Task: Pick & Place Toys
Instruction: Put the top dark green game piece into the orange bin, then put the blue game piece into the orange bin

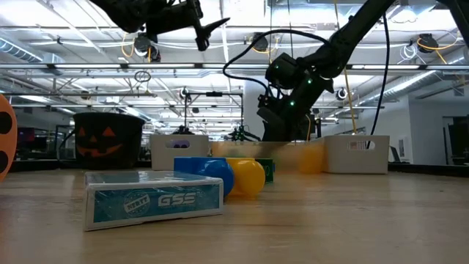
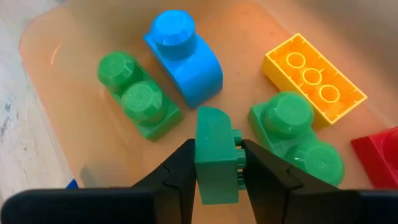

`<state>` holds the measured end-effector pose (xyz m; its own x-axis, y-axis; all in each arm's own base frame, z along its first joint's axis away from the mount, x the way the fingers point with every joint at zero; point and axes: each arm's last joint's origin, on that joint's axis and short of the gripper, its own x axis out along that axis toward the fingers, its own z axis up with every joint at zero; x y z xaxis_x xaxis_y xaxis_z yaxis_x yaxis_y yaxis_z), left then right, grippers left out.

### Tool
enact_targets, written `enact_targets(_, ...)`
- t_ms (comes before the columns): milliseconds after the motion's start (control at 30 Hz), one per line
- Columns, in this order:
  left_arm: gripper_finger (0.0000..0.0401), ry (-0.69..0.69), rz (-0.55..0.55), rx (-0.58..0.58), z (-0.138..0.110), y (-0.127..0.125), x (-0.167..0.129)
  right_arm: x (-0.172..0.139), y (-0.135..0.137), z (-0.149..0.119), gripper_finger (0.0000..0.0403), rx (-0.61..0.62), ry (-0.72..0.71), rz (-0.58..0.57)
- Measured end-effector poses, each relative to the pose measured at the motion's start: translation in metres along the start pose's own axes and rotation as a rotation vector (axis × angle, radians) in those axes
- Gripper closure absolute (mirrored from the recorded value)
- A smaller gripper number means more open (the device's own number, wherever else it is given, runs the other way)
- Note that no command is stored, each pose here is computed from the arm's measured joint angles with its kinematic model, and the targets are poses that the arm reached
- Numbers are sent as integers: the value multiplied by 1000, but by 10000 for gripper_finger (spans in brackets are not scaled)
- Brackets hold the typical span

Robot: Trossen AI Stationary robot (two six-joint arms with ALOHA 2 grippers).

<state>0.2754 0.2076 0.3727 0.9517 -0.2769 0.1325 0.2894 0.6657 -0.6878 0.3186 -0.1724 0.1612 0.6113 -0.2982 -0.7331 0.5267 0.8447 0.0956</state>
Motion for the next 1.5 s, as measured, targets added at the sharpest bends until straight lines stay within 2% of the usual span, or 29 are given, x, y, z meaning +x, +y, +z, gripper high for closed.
enact_targets(333,86,17,-20,-5,-6,-4,9,0,1,0,248,8,2,27)
enact_targets(533,86,14,-20,-7,-7,-5,12,-4,-6,6,212,28,-23,-11)
enact_targets(800,87,11,-18,-9,-7,-5,12,-14,-28,37,196,173,-119,-34)
enact_targets(933,87,34,-35,-9,-8,-6,12,-36,-29,54,202,119,-209,29)
enact_targets(1067,87,74,-55,-7,-10,-9,13,-69,-25,68,212,61,-310,27)
enact_targets(1233,87,131,-35,10,-20,-19,16,-113,-18,78,219,66,-436,50)
enact_targets(1367,87,185,61,23,-35,-29,15,-138,-9,71,218,113,-495,93)
enact_targets(1500,87,249,201,59,-54,-41,15,-156,5,58,216,194,-544,168)
